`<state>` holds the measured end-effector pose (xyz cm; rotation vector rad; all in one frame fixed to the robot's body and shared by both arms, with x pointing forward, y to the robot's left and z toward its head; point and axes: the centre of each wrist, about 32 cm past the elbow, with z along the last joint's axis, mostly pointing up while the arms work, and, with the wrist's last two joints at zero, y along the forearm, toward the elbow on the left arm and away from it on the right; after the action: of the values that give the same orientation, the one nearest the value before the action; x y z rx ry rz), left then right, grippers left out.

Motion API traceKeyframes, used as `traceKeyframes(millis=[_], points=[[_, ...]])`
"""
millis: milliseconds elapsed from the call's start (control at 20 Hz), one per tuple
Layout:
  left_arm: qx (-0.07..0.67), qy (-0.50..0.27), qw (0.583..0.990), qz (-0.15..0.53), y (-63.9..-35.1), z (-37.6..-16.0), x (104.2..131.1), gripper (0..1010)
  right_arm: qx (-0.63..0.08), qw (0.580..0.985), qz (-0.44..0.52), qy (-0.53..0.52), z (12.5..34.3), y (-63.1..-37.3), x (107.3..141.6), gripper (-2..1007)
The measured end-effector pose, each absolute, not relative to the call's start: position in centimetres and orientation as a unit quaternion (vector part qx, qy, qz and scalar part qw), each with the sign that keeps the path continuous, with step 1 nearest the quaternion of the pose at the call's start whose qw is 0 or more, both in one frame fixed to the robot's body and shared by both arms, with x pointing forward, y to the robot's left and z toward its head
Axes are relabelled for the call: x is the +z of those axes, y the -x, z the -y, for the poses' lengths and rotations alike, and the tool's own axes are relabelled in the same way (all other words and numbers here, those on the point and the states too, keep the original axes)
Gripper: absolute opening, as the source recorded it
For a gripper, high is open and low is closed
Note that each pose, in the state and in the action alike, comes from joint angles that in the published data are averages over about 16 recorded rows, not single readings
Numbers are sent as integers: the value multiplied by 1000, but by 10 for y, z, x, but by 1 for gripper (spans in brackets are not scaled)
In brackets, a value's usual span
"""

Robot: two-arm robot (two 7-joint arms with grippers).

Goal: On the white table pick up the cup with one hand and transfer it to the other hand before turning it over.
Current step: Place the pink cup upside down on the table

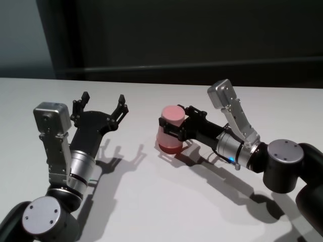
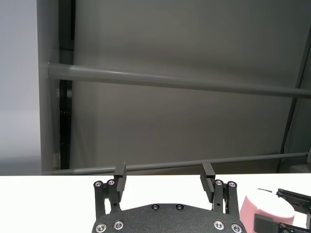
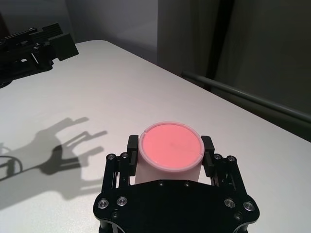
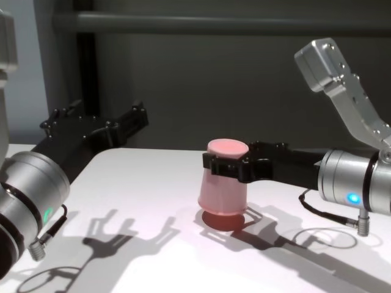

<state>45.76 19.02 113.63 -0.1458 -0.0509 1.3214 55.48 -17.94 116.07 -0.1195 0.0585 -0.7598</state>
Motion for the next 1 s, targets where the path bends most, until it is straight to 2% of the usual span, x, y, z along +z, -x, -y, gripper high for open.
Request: traceKeyframes(millis=[1000], points=[[613, 68, 787, 24, -458, -190, 1136, 1003, -365, 928, -45, 62, 180, -558, 1154, 768]])
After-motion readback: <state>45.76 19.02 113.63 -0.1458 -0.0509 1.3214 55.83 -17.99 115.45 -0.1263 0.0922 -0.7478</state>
